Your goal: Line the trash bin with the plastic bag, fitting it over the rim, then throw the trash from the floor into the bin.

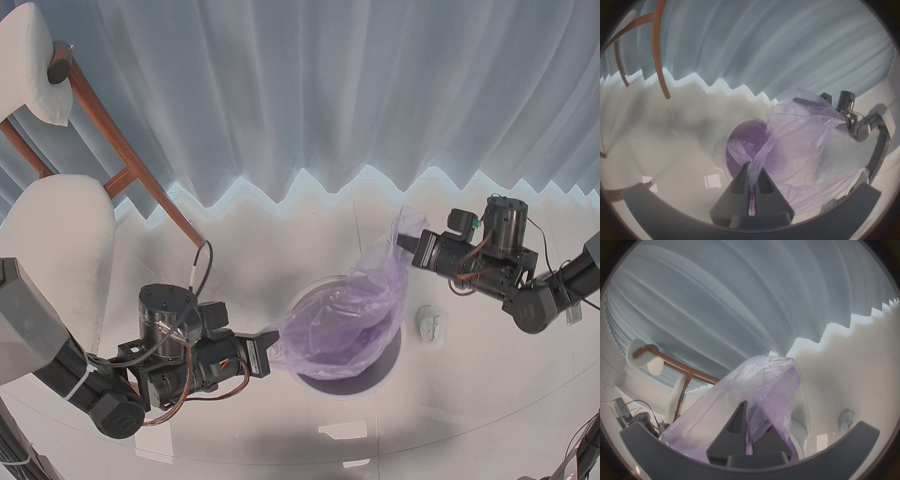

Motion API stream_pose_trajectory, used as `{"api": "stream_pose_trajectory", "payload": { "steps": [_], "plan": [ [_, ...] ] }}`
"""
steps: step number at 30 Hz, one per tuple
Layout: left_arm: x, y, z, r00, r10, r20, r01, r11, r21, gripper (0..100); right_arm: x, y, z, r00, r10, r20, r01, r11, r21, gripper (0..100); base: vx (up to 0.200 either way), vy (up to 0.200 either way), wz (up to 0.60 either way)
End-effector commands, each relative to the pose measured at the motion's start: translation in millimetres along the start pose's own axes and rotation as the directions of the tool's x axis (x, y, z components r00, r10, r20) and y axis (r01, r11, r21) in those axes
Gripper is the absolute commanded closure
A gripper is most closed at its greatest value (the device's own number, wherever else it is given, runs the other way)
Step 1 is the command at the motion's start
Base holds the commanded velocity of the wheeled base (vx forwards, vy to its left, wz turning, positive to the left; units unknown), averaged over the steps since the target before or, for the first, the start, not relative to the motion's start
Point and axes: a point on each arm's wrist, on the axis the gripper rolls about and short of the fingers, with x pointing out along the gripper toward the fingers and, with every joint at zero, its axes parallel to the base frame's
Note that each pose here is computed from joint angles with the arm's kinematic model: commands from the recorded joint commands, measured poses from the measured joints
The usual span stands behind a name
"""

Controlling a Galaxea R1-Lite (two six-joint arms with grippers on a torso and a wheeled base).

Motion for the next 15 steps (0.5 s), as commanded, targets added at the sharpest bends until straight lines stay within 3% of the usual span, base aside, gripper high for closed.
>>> {"api": "stream_pose_trajectory", "payload": {
  "steps": [1, 5, 8, 15],
  "plan": [
    [19.7, -9.7, 16.1, 0.994, 0.054, 0.096, -0.039, 0.987, -0.158, 100, 38.3, -12.2, 27.0, 1.0, 0.007, 0.012, -0.007, 1.0, -0.003, 100, 0.0, 0.0, 0.0],
    [24.8, 7.2, 13.8, 0.982, 0.157, 0.108, -0.136, 0.973, -0.188, 100, 55.0, -18.4, 20.3, 1.0, 0.0, -0.008, -0.001, 0.999, -0.036, 100, 0.0, 0.0, 0.0],
    [28.2, 17.6, 12.4, 0.968, 0.222, 0.118, -0.194, 0.959, -0.208, 100, 64.2, -24.7, 10.3, 0.999, -0.009, -0.032, 0.006, 0.995, -0.104, 100, 0.0, 0.0, 0.0],
    [28.7, 24.4, 7.0, 0.961, 0.26, 0.096, -0.231, 0.943, -0.238, 100, 67.2, -31.9, -16.1, 0.997, -0.011, -0.08, -0.008, 0.974, -0.227, 100, 0.0, 0.0, 0.0]
  ]
}}
